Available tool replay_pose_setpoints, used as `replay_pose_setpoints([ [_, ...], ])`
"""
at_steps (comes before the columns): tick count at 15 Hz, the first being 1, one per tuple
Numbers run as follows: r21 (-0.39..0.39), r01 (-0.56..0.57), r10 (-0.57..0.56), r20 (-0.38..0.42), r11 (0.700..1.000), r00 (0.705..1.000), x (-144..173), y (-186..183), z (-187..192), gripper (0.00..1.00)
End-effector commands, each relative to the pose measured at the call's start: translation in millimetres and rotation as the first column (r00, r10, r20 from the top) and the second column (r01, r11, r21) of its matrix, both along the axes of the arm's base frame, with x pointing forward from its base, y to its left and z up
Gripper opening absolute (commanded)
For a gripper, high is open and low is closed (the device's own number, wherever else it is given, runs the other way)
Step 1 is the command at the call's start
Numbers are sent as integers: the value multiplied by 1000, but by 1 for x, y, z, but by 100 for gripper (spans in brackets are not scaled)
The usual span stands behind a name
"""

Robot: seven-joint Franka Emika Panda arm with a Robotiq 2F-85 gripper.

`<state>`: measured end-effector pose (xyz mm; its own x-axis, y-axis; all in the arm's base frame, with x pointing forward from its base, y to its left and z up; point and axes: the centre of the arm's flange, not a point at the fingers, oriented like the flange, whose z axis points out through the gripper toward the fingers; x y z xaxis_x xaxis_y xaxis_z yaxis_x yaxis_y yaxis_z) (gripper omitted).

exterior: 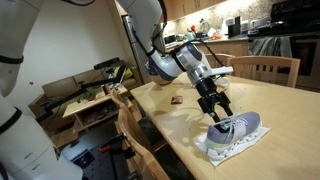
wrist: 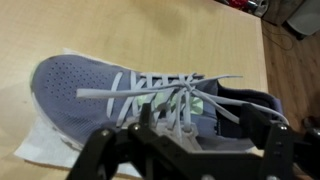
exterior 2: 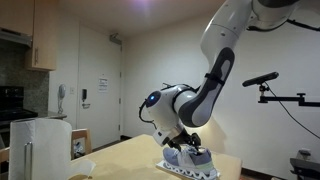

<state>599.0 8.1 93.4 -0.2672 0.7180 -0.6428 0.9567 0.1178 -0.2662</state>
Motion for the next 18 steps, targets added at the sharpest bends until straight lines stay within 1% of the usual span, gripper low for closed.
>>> replay_pose_setpoints([
  [1,-15,7,-8,-5,1000,1000,3,-5,10,58],
  [5,-25,10,-10,5,1000,1000,5,-4,14,27],
  [7,-34,4,-4,11,999,1000,4,2,17,13],
  [8,-46,0,1,21,999,1000,3,7,19,5],
  [9,-53,-7,9,25,999,1000,3,12,20,1],
  [15,-141,-53,60,43,989,997,-1,45,22,0],
  [18,-170,-62,71,48,984,996,-3,56,23,0],
])
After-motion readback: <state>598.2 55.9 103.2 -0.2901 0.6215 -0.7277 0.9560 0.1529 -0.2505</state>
